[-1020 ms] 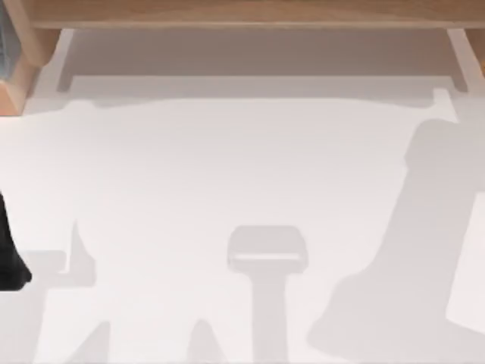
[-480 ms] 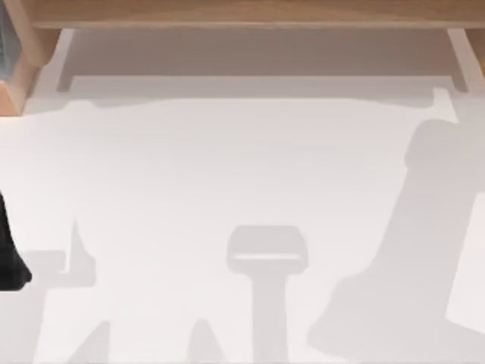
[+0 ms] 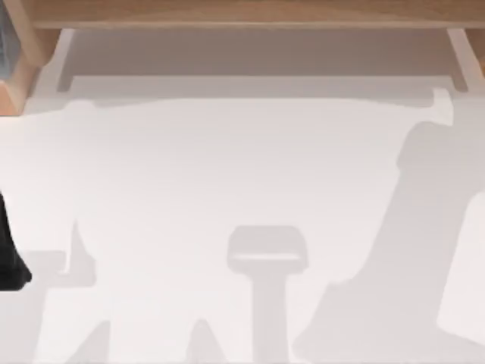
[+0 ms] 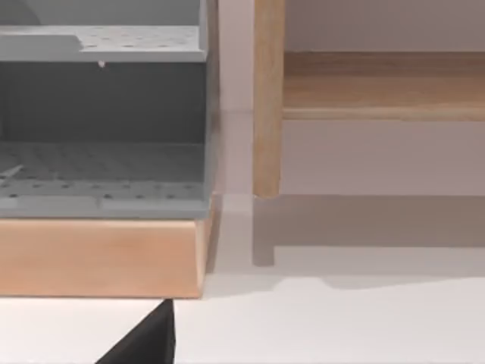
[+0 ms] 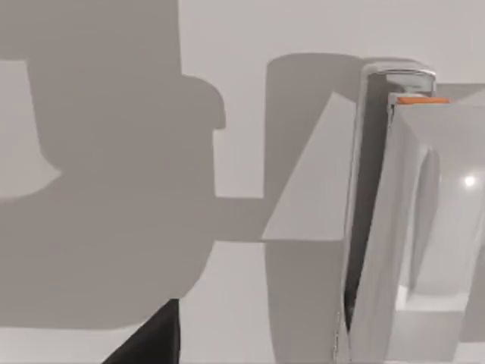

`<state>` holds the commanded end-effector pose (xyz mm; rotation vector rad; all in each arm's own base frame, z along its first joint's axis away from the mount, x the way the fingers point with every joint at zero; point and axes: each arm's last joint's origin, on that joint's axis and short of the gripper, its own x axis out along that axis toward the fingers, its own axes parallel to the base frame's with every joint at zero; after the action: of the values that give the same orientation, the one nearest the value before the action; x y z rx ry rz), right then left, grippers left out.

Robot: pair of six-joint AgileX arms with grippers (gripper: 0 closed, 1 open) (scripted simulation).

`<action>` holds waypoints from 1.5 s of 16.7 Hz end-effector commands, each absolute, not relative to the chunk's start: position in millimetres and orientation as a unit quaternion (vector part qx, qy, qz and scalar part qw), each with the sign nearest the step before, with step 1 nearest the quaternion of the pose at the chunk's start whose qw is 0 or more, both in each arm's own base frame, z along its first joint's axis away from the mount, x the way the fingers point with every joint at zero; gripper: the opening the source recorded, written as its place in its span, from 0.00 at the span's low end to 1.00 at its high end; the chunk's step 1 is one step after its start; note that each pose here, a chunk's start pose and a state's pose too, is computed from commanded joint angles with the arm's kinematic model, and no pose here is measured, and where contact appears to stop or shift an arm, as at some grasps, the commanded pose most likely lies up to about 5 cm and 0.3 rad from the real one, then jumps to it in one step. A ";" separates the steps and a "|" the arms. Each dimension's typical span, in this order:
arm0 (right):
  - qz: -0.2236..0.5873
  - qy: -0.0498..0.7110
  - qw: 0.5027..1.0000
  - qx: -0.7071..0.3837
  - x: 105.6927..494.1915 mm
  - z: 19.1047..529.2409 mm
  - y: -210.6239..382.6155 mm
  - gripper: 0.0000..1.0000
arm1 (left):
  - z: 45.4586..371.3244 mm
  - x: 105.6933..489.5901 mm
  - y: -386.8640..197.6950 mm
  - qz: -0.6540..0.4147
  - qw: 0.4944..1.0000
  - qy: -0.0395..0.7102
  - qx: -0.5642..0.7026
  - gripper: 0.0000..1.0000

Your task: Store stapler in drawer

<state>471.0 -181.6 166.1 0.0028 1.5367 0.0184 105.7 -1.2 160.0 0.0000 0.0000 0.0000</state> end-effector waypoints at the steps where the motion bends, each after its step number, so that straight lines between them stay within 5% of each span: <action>1: 0.011 0.684 0.730 -0.006 469.1 174.5 -181.6 1.00 | 160.0 105.7 -1.2 0.000 1.000 0.000 0.000 1.00; 13: -0.031 0.323 0.912 -0.251 417.8 274.3 -233.0 1.00 | 160.0 105.7 -1.2 0.000 1.000 0.000 0.000 1.00; 18: -0.083 0.180 0.891 -0.409 369.5 265.3 -262.5 1.00 | 160.0 105.7 -1.2 0.000 1.000 0.000 0.000 1.00; 25: -0.140 0.071 0.782 -0.603 278.1 215.6 -268.0 1.00 | 160.0 105.7 -1.2 0.000 1.000 0.000 0.000 1.00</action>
<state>278.1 -268.0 215.6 -1.3015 0.1530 -0.3026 105.7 -1.2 160.0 0.0000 0.0000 0.0000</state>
